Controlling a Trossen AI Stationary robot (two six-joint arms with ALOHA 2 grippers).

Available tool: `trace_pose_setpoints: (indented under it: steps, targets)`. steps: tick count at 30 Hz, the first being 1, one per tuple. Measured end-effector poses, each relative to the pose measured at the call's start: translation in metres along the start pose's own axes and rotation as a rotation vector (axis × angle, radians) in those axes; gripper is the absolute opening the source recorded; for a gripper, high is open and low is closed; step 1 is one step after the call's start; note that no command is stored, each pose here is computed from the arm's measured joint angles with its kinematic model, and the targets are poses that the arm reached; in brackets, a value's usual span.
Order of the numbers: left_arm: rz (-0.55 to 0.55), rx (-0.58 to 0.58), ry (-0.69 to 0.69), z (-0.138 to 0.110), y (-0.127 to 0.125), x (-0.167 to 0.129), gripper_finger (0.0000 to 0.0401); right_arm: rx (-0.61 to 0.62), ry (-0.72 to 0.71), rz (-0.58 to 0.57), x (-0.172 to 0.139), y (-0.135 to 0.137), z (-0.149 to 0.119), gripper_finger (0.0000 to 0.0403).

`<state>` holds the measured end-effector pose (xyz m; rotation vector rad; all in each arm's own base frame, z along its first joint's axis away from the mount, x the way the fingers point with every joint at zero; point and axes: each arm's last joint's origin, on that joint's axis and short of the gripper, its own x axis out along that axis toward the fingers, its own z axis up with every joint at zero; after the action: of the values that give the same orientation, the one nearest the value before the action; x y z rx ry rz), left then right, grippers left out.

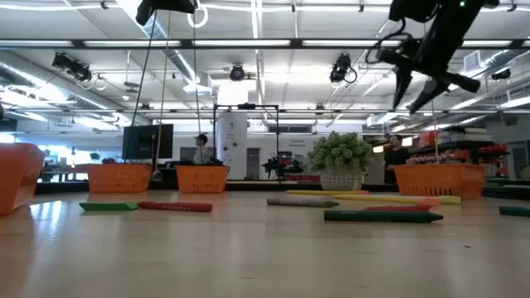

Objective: Sort crayons/erasers/pens/pencils in bins
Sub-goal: Put the left red crayon into the middle orange bin

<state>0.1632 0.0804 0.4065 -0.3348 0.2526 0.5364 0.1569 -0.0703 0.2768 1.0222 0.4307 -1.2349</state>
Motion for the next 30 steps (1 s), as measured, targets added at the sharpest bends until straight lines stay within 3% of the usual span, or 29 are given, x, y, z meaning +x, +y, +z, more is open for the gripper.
trace_pose_setpoints:
  steps: [16, 24, 30]
  targets:
    - [0.0, 0.035, 0.011, -0.001, 0.0, 0.003, 0.0015, -0.073, 0.011, 0.182, 0.0, 0.033, 0.003, 0.0163]
    - [0.0, 0.089, 0.015, -0.001, 0.0, 0.004, 0.0027, -0.191, 0.097, 0.267, 0.018, 0.063, -0.026, 0.0163]
    - [0.001, 0.137, 0.021, -0.002, 0.0, 0.004, 0.003, -0.205, 0.169, 0.229, 0.031, 0.073, -0.056, 0.0163]
